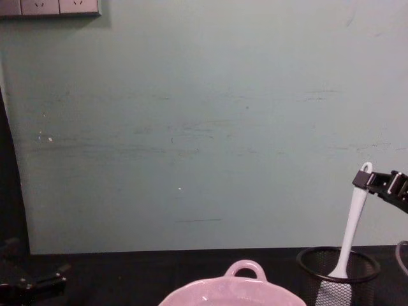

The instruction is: Use the one hand to pick up the spoon and stir the clear water in the bowl.

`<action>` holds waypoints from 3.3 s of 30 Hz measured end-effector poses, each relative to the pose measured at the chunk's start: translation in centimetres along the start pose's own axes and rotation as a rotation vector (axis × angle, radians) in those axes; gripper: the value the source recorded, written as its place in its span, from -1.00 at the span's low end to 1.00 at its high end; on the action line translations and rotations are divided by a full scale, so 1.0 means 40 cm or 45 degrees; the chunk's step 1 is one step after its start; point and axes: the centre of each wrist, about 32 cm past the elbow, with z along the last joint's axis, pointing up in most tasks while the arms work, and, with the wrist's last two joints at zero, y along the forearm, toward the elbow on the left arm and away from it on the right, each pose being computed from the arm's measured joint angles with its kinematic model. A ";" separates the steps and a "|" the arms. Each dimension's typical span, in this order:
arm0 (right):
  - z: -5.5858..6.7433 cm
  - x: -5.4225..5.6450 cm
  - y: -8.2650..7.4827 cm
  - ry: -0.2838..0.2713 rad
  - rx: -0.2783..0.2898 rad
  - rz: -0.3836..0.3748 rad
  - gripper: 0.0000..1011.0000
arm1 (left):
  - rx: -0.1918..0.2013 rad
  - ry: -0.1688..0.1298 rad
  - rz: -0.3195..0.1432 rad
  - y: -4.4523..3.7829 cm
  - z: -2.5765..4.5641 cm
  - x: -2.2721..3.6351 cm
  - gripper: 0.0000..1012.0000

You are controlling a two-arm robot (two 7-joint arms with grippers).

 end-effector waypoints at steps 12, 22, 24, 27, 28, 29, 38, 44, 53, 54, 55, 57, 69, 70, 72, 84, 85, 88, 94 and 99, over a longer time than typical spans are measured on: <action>-0.020 0.013 0.010 0.039 -0.031 -0.015 -0.77 | 0.000 0.000 0.000 0.000 0.000 0.000 1.00; -0.029 0.019 0.010 0.066 -0.033 -0.031 -0.71 | 0.000 0.000 0.000 0.000 0.000 0.000 1.00; -0.029 0.019 0.010 0.068 -0.033 -0.034 -0.63 | 0.000 0.000 0.000 0.000 0.000 0.000 1.00; -0.030 0.020 0.006 0.068 -0.034 -0.047 -0.45 | 0.000 0.000 0.000 0.000 0.000 0.000 1.00; -0.029 0.020 0.004 0.067 -0.035 -0.053 -0.36 | 0.000 0.000 0.000 0.000 0.000 0.000 1.00; -0.029 0.020 0.002 0.066 -0.036 -0.055 -0.28 | 0.000 0.000 0.000 0.000 0.000 0.000 1.00; -0.031 0.013 -0.039 0.055 -0.059 -0.083 0.28 | 0.000 0.000 0.000 0.000 0.000 0.000 1.00; -0.028 -0.005 -0.079 0.033 -0.047 -0.103 0.66 | 0.000 0.000 0.000 0.000 0.000 0.000 1.00; 0.005 -0.065 -0.169 -0.005 -0.060 -0.150 0.98 | 0.000 0.000 0.000 0.000 0.000 0.000 1.00; 0.009 -0.067 -0.176 -0.017 -0.073 -0.159 0.98 | 0.000 0.000 0.000 0.000 0.000 0.000 1.00; 0.014 -0.068 -0.181 -0.030 -0.082 -0.167 0.98 | 0.000 0.000 0.000 0.000 0.000 0.000 1.00; 0.035 -0.068 -0.198 -0.103 -0.137 -0.217 0.98 | 0.000 0.000 0.000 0.000 0.000 0.000 1.00; 0.080 -0.036 -0.180 -0.540 -0.416 -0.443 0.98 | 0.000 0.000 0.000 0.000 0.000 0.000 1.00; 0.077 -0.032 -0.171 -0.568 -0.402 -0.441 0.98 | 0.000 0.000 0.000 0.000 0.000 0.000 1.00; 0.066 -0.020 -0.157 -0.610 -0.369 -0.435 0.98 | 0.000 0.000 0.000 0.000 0.000 0.000 1.00; -0.048 0.071 -0.068 -0.798 -0.137 -0.313 0.98 | 0.000 0.000 0.000 0.000 0.000 0.000 1.00; -0.052 0.074 -0.065 -0.802 -0.145 -0.312 0.98 | 0.000 0.000 0.000 0.000 0.000 0.000 1.00; -0.073 0.081 -0.057 -0.820 -0.182 -0.316 0.98 | 0.000 0.000 0.000 0.000 0.000 0.000 1.00; -0.079 0.078 -0.052 -0.863 -0.185 -0.338 0.98 | 0.000 0.000 0.000 0.000 0.000 0.000 1.00; -0.079 0.077 -0.051 -0.867 -0.181 -0.343 0.98 | 0.000 0.000 0.000 0.000 0.000 0.000 1.00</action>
